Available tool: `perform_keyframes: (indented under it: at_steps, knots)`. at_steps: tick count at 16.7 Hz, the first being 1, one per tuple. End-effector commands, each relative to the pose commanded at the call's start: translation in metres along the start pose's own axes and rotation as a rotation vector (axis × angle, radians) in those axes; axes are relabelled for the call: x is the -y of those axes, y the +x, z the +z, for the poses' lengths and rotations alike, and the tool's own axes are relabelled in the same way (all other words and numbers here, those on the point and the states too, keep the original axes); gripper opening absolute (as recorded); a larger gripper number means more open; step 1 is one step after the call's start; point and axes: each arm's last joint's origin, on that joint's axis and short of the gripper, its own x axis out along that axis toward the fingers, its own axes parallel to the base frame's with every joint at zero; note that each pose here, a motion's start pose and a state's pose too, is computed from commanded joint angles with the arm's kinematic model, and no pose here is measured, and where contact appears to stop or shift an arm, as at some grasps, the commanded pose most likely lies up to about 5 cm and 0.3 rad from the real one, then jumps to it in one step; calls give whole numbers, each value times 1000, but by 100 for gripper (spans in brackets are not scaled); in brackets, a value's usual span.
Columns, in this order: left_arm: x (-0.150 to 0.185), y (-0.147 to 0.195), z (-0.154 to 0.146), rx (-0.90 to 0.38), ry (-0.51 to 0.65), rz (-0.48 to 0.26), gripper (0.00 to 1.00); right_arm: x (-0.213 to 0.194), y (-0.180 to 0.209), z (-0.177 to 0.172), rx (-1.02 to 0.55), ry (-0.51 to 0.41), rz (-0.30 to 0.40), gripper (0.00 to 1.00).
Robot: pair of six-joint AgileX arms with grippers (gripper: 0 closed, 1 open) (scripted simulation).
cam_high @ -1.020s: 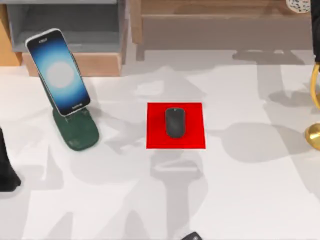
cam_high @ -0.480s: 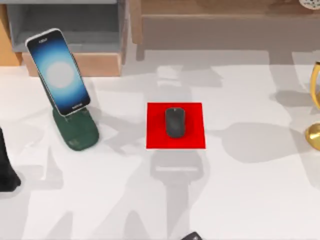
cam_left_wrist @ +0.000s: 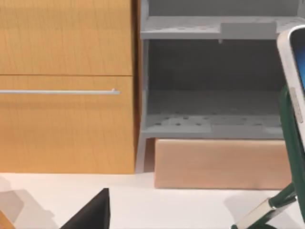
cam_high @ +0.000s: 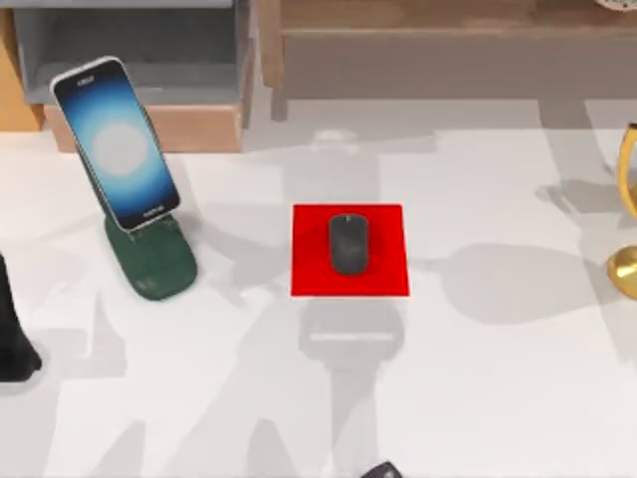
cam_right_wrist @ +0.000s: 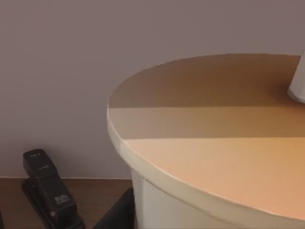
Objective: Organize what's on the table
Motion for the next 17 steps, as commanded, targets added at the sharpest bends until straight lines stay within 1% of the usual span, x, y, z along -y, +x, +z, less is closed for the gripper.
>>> perform_keyframes:
  at_steps: [7, 17]
  knots:
    - [0, 0, 0, 0, 0, 0, 100, -2, 0, 2, -2, 1, 9, 0]
    - [0, 0, 0, 0, 0, 0, 100, 1, 1, 1, -5, -1, 4, 0]
